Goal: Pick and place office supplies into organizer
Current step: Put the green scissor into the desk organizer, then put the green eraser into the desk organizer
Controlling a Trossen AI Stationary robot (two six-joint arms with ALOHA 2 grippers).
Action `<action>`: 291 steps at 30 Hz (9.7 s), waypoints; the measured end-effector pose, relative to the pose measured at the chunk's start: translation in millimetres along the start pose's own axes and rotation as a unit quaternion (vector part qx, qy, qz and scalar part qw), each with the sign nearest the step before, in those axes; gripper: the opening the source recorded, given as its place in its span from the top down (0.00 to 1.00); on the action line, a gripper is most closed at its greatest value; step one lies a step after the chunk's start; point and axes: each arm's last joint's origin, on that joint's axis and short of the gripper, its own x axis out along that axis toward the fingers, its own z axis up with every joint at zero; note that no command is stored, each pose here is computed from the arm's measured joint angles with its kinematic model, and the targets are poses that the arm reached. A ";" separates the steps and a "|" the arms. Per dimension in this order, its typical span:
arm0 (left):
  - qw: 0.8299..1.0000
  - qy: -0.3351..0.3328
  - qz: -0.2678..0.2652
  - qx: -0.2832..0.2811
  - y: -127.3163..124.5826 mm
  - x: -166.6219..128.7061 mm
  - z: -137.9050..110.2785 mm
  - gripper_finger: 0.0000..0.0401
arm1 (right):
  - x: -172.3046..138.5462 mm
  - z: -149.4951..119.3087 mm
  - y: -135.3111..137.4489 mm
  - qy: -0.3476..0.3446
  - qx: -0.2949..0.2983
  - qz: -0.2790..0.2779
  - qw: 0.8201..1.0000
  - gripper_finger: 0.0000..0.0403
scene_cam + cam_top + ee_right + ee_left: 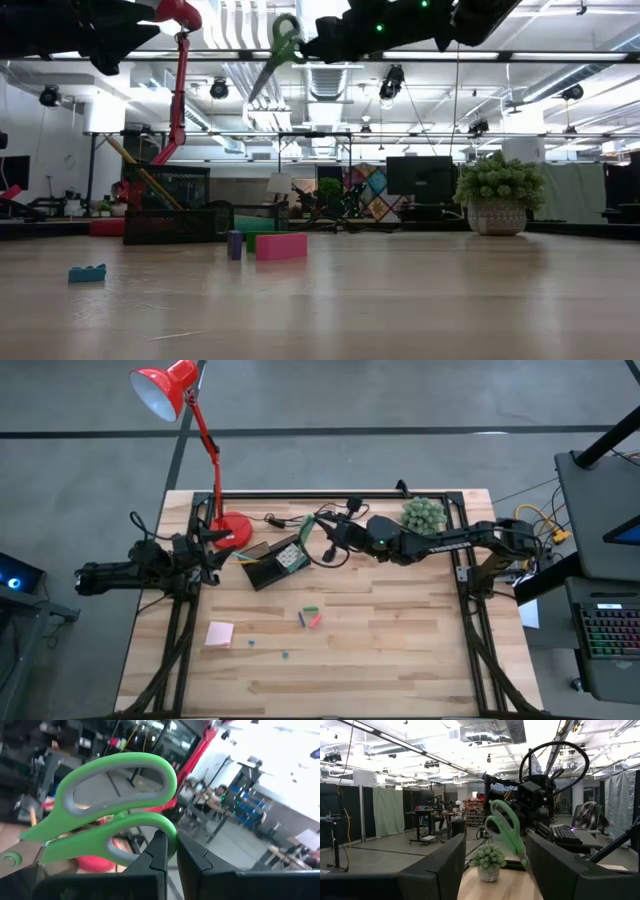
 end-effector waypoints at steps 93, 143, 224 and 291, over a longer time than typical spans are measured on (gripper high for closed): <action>1.000 -0.010 0.001 0.008 0.2 0.1 1.9 0.51 | 167.4 -61.9 35.2 -0.083 -0.241 0.107 0.961 0.97; 1.000 -0.009 0.001 0.009 0.2 0.1 1.8 0.51 | 170.8 -29.8 44.2 0.016 -0.253 0.225 0.941 0.74; 1.000 0.009 -0.001 0.010 -0.8 1.7 -2.4 0.51 | -127.1 -49.6 2.0 0.116 0.118 0.182 0.969 0.77; 0.911 0.380 -0.159 -0.040 -68.7 166.0 -13.7 0.51 | -267.4 -86.2 -63.8 -0.274 0.072 -0.064 0.957 0.86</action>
